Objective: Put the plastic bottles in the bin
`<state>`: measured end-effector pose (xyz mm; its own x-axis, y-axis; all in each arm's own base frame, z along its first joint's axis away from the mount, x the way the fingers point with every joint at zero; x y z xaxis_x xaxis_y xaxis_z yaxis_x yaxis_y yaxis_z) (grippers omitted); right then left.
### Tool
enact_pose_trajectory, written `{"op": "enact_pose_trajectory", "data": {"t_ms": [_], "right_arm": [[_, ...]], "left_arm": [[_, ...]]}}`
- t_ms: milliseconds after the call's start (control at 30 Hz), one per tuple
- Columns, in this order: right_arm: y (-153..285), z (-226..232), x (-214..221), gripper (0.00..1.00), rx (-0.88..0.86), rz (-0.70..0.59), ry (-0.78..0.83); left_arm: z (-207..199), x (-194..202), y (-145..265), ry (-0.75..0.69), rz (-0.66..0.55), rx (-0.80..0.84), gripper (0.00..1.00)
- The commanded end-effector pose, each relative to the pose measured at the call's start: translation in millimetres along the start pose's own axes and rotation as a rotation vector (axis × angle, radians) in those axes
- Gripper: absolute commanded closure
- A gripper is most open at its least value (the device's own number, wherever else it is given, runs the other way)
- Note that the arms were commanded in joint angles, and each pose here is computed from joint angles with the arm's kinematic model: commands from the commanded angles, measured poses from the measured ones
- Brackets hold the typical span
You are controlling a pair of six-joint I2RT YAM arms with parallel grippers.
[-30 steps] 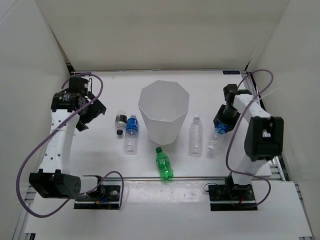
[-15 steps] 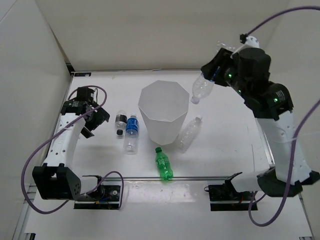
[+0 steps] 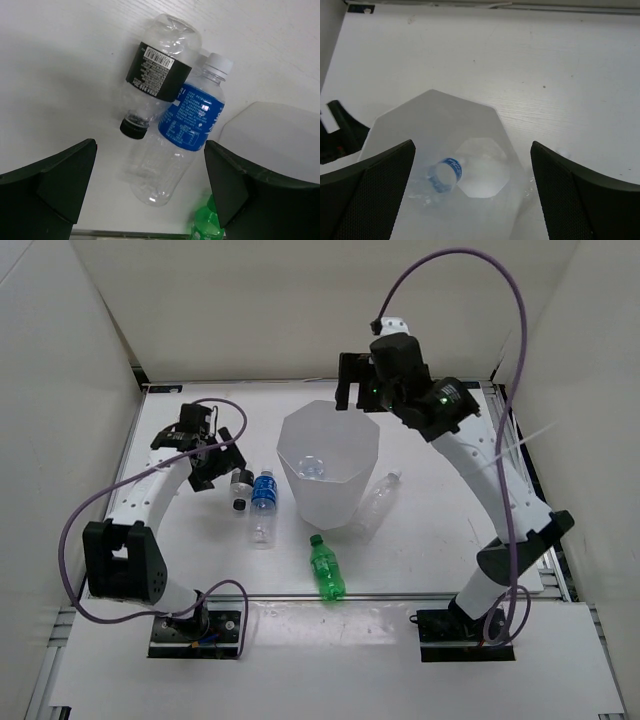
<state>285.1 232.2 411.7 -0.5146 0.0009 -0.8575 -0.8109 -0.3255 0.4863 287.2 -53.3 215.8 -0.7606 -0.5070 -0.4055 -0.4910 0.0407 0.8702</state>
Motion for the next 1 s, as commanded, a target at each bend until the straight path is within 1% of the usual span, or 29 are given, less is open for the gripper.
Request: {"op": "enact_pose_trajectory", "data": {"t_ms": [0, 167, 200, 267, 333, 433, 500, 567, 600, 667, 700, 733, 867, 900, 933, 967], "right_arm": [[62, -15, -29, 0.0, -0.01, -0.172, -0.029], [84, -21, -24, 0.0, -0.021, -0.127, -0.015], [86, -20, -26, 0.0, -0.035, -0.133, -0.017], [97, -23, -24, 0.0, -0.045, -0.134, -0.018], [100, -25, -21, 0.0, -0.052, -0.126, -0.004], [103, -26, -19, 0.0, -0.055, -0.109, 0.02], [103, -26, -19, 0.0, -0.055, -0.11, 0.029], [103, -26, -19, 0.0, -0.055, -0.11, 0.029], [103, -26, -19, 0.0, -0.055, -0.11, 0.029], [103, -26, -19, 0.0, -0.065, -0.107, 0.03], [99, -24, -18, 0.0, -0.063, -0.098, 0.023], [99, -24, -18, 0.0, -0.063, -0.098, 0.023], [95, -23, -17, 0.0, -0.06, -0.089, 0.025], [95, -23, -17, 0.0, -0.06, -0.089, 0.015], [95, -23, -17, 0.0, -0.06, -0.089, 0.015], [95, -22, -17, 0.0, -0.061, -0.089, 0.001]], "left_arm": [[-10, 3, -16, -0.11, 0.003, 0.072, 0.0], [0, 13, -56, -0.15, 0.046, -0.024, 0.0], [1, 12, -61, -0.151, 0.043, -0.037, 0.0], [4, 15, -76, -0.162, 0.074, -0.068, 0.0], [2, 11, -86, -0.162, 0.065, -0.079, 0.0], [-2, 6, -102, -0.173, 0.088, -0.093, 0.05], [-4, 4, -110, -0.173, 0.098, -0.1, 0.14], [-2, 0, -113, -0.165, 0.094, -0.112, 0.31], [-1, 0, -113, -0.166, 0.089, -0.12, 0.42], [0, 1, -115, -0.167, 0.097, -0.125, 0.42], [0, 1, -115, -0.167, 0.097, -0.125, 0.44], [-1, 0, -112, -0.166, 0.086, -0.119, 0.5], [1, -1, -93, -0.149, 0.05, -0.128, 0.63], [-5, -12, -75, -0.136, -0.004, -0.116, 0.67], [-5, -13, -61, -0.123, -0.003, -0.128, 0.7], [-9, -19, -45, -0.08, -0.035, -0.123, 0.72]]}}
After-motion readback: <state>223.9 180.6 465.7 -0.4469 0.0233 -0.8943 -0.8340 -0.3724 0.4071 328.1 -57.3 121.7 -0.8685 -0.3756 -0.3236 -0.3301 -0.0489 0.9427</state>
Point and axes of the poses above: each gripper's point midway between its finger pads, its own y axis back along the fingers, its own z axis along the line the jaws close on, x = y × z, the point moved 9 cm from there along y, back along the fingers, and after that the axes turned 2 degrees about y, right-handed, at the moved point
